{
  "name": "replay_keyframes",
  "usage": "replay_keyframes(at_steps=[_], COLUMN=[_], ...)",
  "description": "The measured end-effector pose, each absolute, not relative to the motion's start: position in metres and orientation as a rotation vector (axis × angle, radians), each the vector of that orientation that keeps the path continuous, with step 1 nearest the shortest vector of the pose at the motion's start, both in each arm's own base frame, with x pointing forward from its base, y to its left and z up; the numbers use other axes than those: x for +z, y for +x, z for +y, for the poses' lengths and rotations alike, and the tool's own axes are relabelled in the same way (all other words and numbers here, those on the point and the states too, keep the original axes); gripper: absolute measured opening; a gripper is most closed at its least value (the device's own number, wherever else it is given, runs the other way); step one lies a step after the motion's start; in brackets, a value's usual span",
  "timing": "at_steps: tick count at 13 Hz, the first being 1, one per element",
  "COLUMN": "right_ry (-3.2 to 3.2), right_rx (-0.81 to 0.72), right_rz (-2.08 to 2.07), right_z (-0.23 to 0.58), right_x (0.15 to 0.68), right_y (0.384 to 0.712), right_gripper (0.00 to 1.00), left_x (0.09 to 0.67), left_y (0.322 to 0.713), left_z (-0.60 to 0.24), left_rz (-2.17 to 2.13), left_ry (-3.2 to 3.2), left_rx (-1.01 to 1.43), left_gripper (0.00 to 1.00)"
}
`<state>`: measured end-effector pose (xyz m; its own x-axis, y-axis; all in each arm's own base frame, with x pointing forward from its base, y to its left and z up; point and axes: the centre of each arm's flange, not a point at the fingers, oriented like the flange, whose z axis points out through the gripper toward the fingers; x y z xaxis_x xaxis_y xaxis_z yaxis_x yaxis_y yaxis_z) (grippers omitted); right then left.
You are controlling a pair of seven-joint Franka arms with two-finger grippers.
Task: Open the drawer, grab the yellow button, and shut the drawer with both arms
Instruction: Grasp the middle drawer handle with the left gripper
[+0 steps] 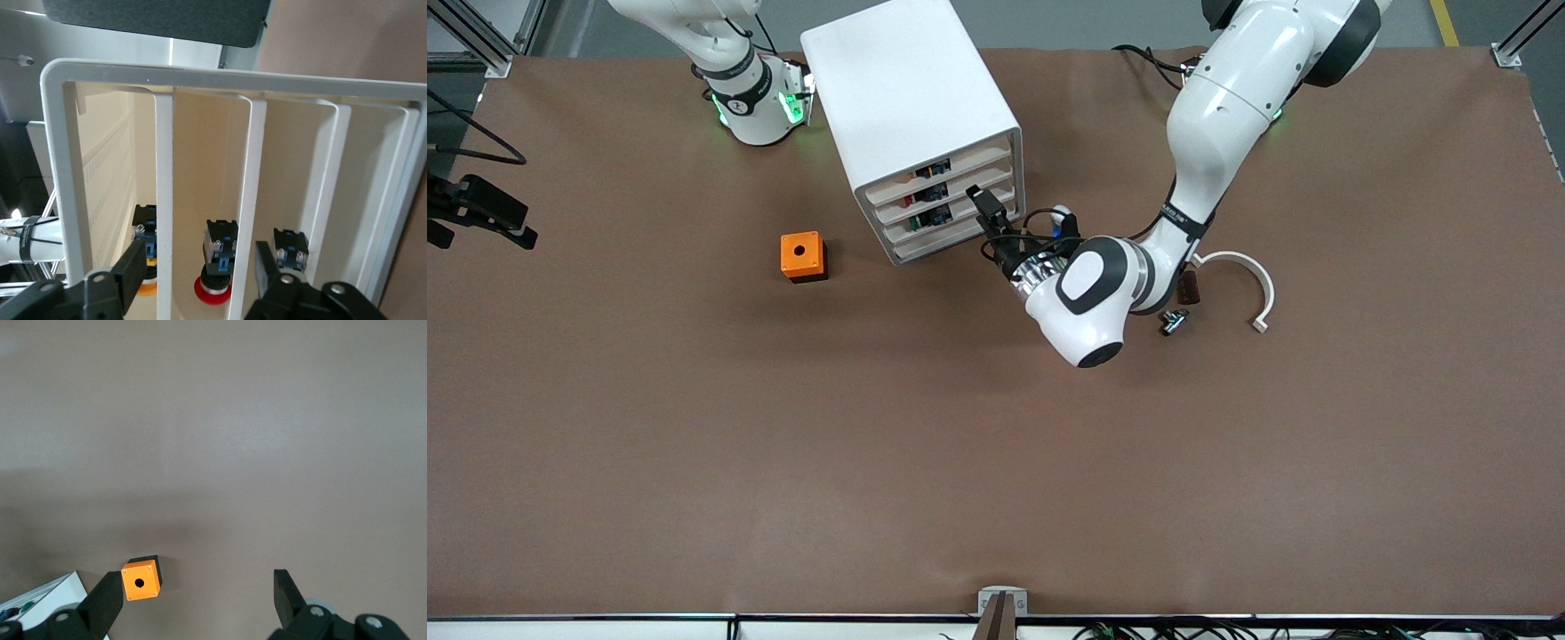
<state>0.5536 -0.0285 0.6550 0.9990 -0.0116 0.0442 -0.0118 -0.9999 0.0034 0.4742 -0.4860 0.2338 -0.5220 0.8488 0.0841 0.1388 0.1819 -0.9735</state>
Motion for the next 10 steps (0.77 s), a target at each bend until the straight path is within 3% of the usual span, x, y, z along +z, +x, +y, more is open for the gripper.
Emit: replay_keyframes(at_steps=[6, 9, 10], right_ry=[3.137, 3.137, 3.137], right_rx=[0.057, 0.057, 0.057], right_rz=[0.018, 0.023, 0.023], right_z=[-0.03, -0.029, -0.029], right_x=[0.653, 0.653, 0.653], right_y=[0.553, 0.553, 0.553], right_gripper=[1.0, 1.0, 1.0], left_x=[0.239, 0.239, 0.238], left_y=[0.452, 0.434, 0.431], left_z=[-0.506, -0.522, -0.524], left_rz=[-1.735, -1.708, -1.705], left_ry=[-0.929, -0.95, -0.953], left_rx=[1.388, 1.373, 1.369], left_gripper=[0.69, 0.39, 0.39])
